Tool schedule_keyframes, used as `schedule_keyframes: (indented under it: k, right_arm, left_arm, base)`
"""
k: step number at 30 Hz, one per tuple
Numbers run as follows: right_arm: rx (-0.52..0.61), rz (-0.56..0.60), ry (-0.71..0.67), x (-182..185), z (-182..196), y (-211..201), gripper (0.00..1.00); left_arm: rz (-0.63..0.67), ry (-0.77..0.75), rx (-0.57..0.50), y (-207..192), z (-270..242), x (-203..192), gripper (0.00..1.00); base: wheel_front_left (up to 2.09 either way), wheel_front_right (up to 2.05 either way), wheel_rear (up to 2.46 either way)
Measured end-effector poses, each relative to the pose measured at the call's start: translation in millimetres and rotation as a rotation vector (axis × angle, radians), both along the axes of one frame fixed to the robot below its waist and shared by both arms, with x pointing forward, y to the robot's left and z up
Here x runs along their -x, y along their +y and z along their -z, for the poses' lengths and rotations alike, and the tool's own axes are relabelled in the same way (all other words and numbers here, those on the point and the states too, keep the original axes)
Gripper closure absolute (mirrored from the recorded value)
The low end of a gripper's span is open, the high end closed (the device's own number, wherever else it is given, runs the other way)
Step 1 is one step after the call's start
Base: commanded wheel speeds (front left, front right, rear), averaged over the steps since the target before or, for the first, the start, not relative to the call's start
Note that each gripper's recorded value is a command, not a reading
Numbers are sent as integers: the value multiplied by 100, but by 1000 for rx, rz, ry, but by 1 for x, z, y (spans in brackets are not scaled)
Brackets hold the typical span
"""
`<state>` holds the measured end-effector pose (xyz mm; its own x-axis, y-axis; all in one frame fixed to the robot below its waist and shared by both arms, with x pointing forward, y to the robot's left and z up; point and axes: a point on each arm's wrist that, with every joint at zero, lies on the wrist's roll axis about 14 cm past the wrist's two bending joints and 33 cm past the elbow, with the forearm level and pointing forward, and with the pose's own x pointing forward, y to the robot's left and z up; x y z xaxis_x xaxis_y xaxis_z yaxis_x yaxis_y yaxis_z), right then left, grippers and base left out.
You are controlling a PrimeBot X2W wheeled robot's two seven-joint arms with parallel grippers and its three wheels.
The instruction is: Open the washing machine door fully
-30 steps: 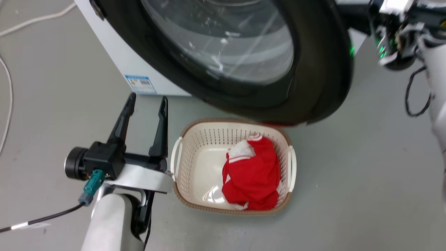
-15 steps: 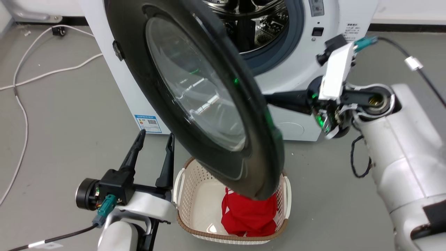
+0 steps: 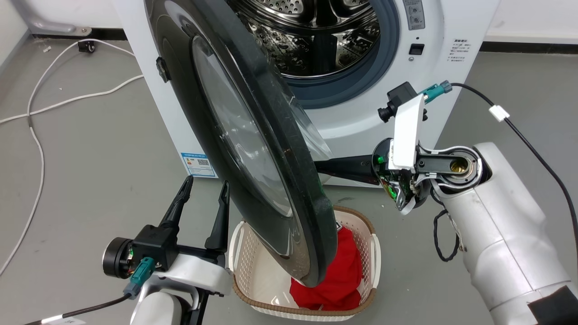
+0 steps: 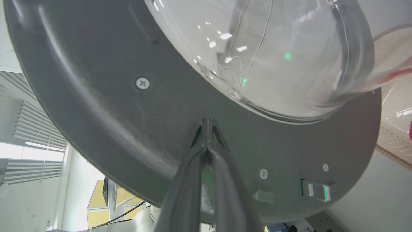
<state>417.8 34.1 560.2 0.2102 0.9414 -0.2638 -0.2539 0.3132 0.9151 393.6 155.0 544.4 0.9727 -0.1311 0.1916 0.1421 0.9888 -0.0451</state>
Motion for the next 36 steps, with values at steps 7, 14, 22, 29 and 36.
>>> schedule_keyframes:
  k: [7, 14, 22, 29, 36]
  right_arm:
    - [-79, 97, -2, -1, -3, -7, 100]
    - [-234, 443, -63, -25, -19, -59, 100]
    - [-377, 816, -31, -19, -1, -146, 100]
    - [-378, 1032, 2, 10, 35, -190, 0]
    - [-211, 1264, -164, 23, 48, -220, 0]
  left_arm:
    - [3, 0, 4, -2, 0, 0, 0]
    - [8, 3, 12, -5, 0, 6, 0]
    - [15, -4, 15, -9, -2, 8, 0]
    - [21, 2, 17, -11, 0, 10, 0]
    - [21, 3, 22, -12, 0, 7, 0]
  base:
    - [0, 0, 0]
    - [0, 0, 0]
    - [0, 0, 0]
    - [0, 0, 0]
    - [0, 0, 0]
